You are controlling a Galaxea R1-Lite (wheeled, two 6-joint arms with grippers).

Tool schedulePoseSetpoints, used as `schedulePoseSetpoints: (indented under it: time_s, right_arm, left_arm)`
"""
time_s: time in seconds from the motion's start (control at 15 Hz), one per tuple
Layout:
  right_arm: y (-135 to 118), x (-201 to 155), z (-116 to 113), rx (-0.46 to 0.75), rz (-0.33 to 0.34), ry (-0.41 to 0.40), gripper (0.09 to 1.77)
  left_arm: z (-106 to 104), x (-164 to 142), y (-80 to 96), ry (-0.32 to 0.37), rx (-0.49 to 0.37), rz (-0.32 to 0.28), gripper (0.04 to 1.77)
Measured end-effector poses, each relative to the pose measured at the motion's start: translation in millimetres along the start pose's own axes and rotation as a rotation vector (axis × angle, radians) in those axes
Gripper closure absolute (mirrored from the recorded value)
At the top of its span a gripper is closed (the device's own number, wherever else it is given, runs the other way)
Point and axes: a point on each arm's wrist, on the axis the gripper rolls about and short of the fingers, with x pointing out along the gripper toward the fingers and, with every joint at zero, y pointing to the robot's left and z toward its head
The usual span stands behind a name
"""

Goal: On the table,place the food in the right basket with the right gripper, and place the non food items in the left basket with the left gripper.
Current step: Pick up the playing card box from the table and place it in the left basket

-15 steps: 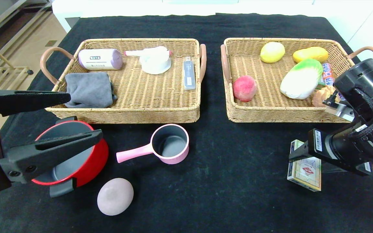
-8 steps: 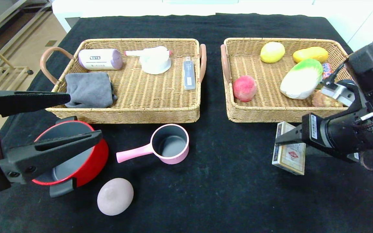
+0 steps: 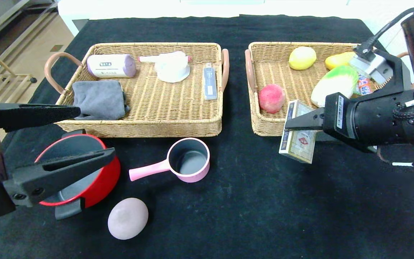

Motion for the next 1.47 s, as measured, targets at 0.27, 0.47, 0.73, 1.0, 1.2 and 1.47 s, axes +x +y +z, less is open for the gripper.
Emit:
schedulePoseSetpoints:
  time_s: [0.27, 0.47, 0.73, 1.0, 1.2, 1.47]
  right_arm:
    - [19, 6, 1, -0.037, 0.105, -0.065, 0.80]
    - [34, 13, 5, -0.097, 0.158, -0.104, 0.81]
    - [56, 26, 21, -0.146, 0.208, -0.152, 0.81]
    - [79, 46, 29, -0.215, 0.258, -0.182, 0.81]
    - [96, 60, 31, -0.281, 0.290, -0.204, 0.81]
    - [110, 83, 32, -0.381, 0.329, -0.275, 0.81]
  left_arm:
    - [0, 0, 0.0, 0.000, 0.000, 0.001, 0.09]
    - [0, 0, -0.1, -0.001, 0.000, 0.001, 0.09]
    - [-1, 0, -0.5, 0.003, 0.000, -0.001, 0.09]
    - [-3, -1, -1.3, 0.006, 0.005, -0.005, 0.09]
    - [-3, -2, -1.8, 0.005, 0.006, -0.006, 0.09]
    - [-3, -3, -2.1, 0.005, 0.006, -0.004, 0.09]
